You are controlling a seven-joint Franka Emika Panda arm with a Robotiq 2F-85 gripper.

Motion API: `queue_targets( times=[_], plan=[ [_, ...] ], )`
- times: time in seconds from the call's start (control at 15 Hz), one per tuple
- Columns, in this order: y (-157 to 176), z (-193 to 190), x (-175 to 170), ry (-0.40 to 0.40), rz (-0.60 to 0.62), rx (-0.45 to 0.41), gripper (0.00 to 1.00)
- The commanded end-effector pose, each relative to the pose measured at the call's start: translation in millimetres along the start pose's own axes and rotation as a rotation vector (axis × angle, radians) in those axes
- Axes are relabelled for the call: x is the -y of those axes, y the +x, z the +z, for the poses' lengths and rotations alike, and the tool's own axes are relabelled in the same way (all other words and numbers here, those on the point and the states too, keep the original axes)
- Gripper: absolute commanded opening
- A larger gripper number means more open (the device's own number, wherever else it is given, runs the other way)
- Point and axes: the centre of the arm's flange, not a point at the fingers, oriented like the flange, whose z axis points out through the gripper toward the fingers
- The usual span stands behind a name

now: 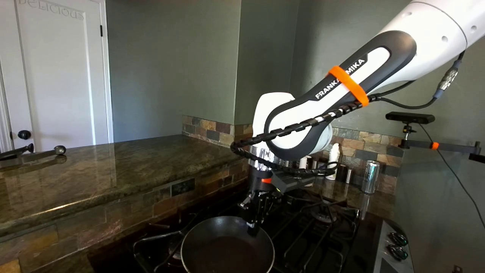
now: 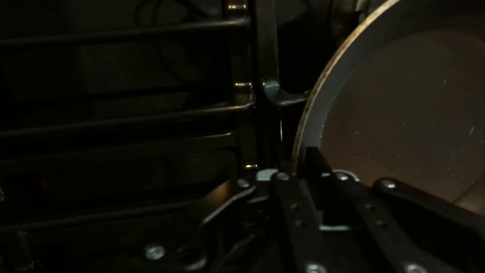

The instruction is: Move the pan to the top right corner

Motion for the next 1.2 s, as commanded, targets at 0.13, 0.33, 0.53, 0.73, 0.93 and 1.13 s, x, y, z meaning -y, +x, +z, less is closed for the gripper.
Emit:
queue_targets(
  times=[0.13,0.33,0.53,0.73,0.93,1.13],
  plan=[
    [27,3,5,0.005,0.145,-0.007,0.04],
    [37,6,7,0.013,0.198,-0.009,0.04],
    [46,12,6,0.016,0.249,-0.008,0.04],
    [54,12,6,0.028,0.304,-0.013,0.04],
    [62,12,5,0.041,0.381,-0.011,0.04],
    [67,11,4,0.049,0.452,-0.010,0.04]
  ],
)
